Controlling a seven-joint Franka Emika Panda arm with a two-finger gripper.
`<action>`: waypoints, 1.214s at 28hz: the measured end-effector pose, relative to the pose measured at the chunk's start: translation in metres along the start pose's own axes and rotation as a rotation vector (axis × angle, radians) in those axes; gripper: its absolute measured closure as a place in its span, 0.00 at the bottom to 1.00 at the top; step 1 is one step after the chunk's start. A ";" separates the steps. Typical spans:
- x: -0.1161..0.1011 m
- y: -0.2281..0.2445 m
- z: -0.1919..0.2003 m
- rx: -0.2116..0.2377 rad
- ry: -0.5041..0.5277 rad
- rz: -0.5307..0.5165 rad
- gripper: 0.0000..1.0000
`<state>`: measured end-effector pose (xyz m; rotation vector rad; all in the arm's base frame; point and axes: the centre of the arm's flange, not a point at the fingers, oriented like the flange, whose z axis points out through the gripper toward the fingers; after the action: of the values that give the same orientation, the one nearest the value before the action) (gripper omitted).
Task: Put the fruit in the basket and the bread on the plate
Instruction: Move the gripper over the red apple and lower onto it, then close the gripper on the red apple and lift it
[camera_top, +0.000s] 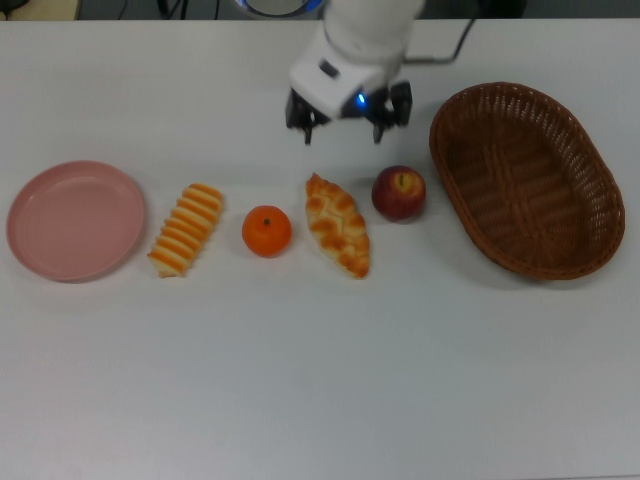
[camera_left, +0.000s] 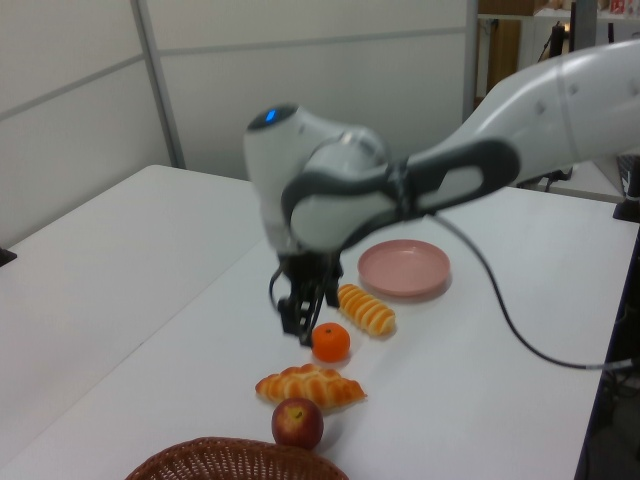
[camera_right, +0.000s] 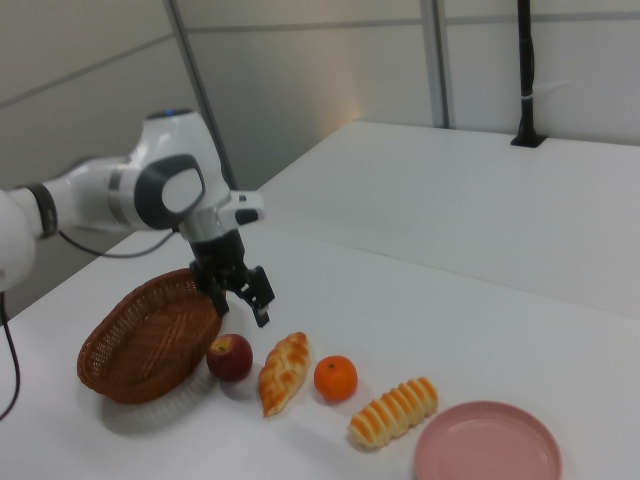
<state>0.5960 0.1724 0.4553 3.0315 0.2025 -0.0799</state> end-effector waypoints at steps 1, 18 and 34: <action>0.003 -0.007 0.009 -0.016 0.001 0.006 0.00; 0.005 -0.099 0.076 -0.105 -0.007 -0.023 0.00; 0.003 -0.115 0.117 -0.146 -0.010 -0.027 0.00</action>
<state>0.5782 0.2741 0.3273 2.8829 0.2373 -0.0794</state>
